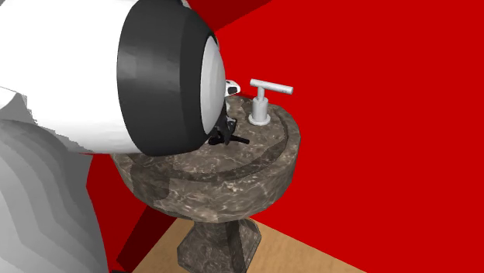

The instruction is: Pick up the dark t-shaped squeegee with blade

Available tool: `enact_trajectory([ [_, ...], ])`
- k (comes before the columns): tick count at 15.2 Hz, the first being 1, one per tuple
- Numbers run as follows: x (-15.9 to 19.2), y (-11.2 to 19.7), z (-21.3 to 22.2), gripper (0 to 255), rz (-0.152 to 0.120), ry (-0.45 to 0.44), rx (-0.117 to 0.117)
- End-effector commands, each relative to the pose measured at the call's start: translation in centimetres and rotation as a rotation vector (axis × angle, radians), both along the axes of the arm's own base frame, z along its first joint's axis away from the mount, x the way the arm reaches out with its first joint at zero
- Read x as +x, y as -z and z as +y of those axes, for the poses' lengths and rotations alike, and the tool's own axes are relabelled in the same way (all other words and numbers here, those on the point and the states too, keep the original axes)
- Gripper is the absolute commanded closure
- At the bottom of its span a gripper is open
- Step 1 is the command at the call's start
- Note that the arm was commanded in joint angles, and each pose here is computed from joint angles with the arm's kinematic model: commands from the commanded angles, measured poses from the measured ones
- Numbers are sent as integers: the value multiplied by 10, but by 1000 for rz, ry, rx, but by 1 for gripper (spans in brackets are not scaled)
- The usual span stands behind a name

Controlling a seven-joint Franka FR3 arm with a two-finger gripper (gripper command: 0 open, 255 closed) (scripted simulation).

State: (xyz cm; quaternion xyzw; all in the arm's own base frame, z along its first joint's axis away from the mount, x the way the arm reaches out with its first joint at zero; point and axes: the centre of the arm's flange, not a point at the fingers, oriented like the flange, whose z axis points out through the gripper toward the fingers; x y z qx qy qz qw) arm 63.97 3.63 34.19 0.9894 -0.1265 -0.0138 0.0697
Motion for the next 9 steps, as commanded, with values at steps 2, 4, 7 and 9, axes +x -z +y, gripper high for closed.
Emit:
enact_trajectory([
  [2,-1,-18,3,255,-6,-4,1],
  [4,-1,-29,3,255,-6,-4,1],
  [7,-1,-45,3,255,-6,-4,1],
  [9,-1,-45,3,255,-6,-4,1],
])
